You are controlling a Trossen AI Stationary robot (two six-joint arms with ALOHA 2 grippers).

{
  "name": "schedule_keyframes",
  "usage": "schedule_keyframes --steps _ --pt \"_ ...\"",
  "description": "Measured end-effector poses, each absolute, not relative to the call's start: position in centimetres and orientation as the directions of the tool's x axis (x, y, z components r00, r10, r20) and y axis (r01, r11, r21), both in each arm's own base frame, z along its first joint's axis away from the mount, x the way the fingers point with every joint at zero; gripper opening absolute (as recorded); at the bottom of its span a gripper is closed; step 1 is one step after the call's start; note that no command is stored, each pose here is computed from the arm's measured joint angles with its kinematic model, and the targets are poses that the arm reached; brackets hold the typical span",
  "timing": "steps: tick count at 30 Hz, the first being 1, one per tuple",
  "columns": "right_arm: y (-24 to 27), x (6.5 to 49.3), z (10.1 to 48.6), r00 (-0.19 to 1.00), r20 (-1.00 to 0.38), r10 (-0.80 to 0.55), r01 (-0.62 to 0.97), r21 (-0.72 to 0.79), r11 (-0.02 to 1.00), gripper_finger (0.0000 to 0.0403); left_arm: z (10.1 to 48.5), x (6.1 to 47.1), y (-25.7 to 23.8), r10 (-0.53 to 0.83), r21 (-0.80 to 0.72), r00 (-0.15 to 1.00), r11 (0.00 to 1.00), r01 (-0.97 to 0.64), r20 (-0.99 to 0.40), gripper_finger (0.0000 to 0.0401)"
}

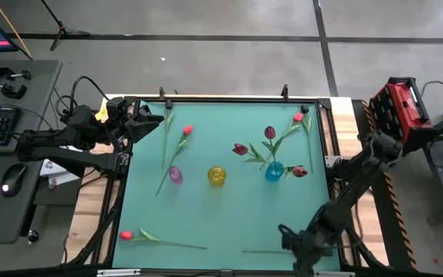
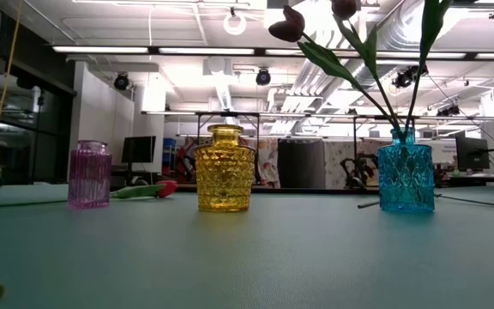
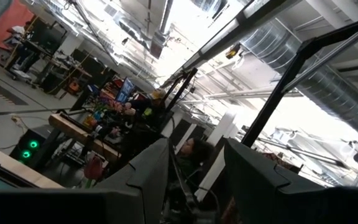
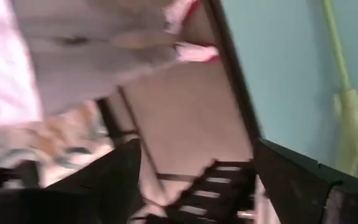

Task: Sort flowers into vase by color
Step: Put the bottom black flower into the purple vase

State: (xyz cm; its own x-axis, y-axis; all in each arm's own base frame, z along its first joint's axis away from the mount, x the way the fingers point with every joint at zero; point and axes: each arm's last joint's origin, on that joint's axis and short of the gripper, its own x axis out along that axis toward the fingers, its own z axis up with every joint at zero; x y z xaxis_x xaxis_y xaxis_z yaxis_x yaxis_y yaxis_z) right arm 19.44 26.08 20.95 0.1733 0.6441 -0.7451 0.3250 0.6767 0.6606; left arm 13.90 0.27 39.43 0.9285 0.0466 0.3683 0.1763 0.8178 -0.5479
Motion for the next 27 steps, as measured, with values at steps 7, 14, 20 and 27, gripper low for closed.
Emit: schedule_keyframes --steps 7,14,20,27 --pt "26.5 20.0 18.9 0.016 -0.915 0.404 0.300 0.390 0.871 0.0270 39.4 13.9 0.3 0.048 -0.548 0.928 0.818 0.176 0.368 0.0145" --pt "26.5 19.7 17.2 -0.010 -0.967 0.254 0.291 0.241 0.926 0.0264 39.4 13.9 0.3 0.049 -0.549 0.929 0.818 0.174 0.368 0.0145" --pt "27.0 19.3 16.2 -0.030 -0.973 0.227 0.273 0.211 0.939 0.0264 39.4 13.9 0.3 0.050 -0.549 0.929 0.818 0.173 0.368 0.0145" --pt "27.8 18.6 14.4 -0.073 -0.983 0.170 0.258 0.146 0.955 0.0263 39.4 13.9 0.3 0.050 -0.549 0.929 0.818 0.174 0.368 0.0145"
